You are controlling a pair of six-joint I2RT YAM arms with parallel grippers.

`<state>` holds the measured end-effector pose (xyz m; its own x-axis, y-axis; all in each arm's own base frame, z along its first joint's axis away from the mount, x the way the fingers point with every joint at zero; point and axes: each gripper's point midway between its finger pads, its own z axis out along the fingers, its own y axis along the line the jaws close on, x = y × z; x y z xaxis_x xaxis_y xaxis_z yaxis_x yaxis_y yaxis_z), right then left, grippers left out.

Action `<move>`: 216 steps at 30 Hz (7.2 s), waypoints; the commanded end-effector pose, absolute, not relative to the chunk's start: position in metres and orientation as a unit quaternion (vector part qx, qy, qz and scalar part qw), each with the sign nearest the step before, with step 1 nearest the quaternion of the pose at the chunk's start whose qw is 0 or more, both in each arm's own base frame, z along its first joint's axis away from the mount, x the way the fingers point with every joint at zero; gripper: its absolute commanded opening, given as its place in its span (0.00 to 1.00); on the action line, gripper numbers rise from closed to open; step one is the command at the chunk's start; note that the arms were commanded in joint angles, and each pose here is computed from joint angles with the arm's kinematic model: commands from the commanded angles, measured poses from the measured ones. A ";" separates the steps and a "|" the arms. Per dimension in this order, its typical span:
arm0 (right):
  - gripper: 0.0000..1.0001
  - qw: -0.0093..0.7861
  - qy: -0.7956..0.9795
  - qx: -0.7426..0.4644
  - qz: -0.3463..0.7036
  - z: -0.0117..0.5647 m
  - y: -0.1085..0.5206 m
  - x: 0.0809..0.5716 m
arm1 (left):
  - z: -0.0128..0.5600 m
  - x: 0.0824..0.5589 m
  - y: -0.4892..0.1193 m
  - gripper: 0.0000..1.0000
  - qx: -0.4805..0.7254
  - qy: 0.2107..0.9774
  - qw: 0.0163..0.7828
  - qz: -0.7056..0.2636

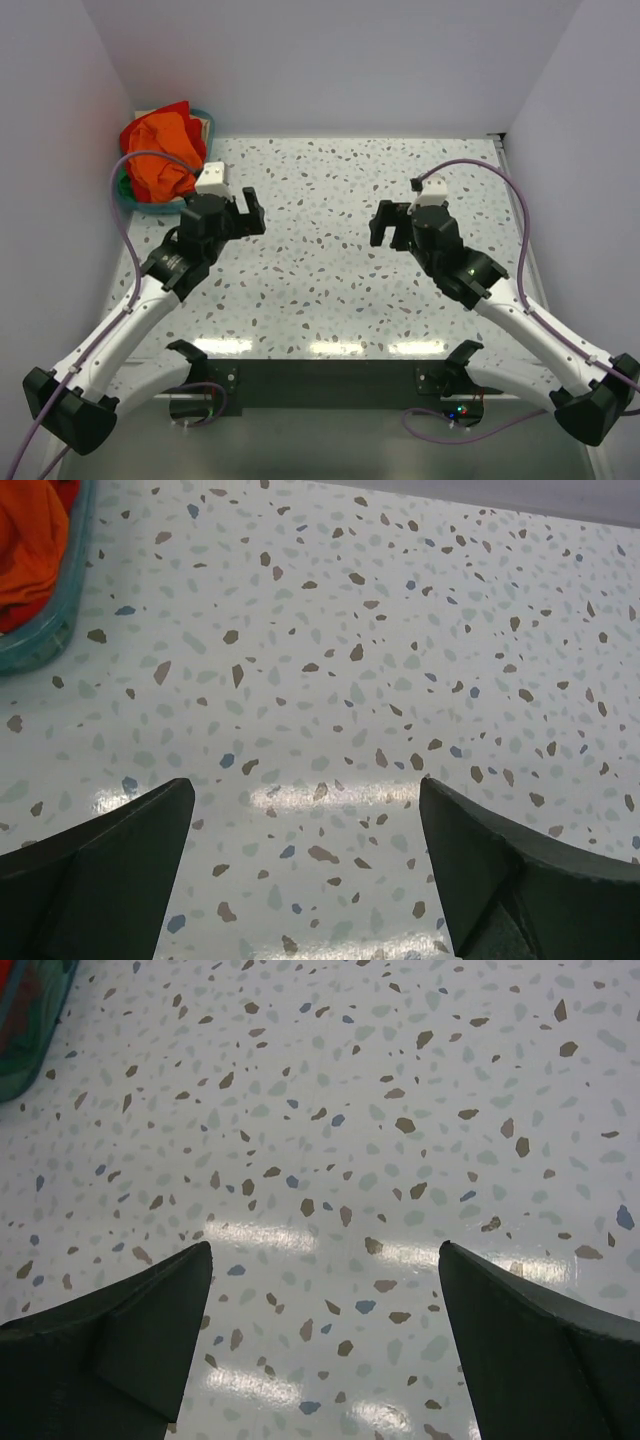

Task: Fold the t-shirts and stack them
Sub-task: Grab the tshirt from the pile, then move the tshirt to the center of the board, then flatten the tshirt out

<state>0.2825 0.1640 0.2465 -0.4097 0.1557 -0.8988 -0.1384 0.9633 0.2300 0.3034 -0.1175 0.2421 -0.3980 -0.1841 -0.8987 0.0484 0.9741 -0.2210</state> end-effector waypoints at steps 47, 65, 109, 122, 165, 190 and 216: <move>0.99 0.481 0.843 -0.103 0.219 0.222 0.214 0.267 | 0.207 0.577 0.103 0.21 -0.253 0.802 0.526 0.127; 0.99 0.491 0.830 -0.099 0.247 0.243 0.225 0.271 | 0.402 0.506 0.082 0.00 -0.200 0.716 0.665 0.076; 0.88 0.372 0.910 -0.014 0.181 0.114 0.221 0.269 | 0.182 0.409 -0.147 0.64 -0.169 0.852 0.458 -0.188; 0.84 0.362 0.922 -0.012 0.133 0.062 0.253 0.303 | 0.069 0.393 -0.133 0.63 -0.174 0.907 0.365 -0.118; 0.00 0.375 0.927 0.016 -0.003 0.130 0.112 0.288 | 0.129 0.473 -0.026 0.00 -0.215 0.892 0.397 0.005; 0.00 0.690 0.714 0.107 0.047 0.501 0.082 0.477 | 0.488 0.576 -0.056 0.00 -0.159 0.663 0.704 -0.199; 0.14 0.362 0.887 0.123 0.258 0.128 0.110 0.192 | 0.108 0.287 -0.016 0.44 -0.368 0.798 0.452 -0.151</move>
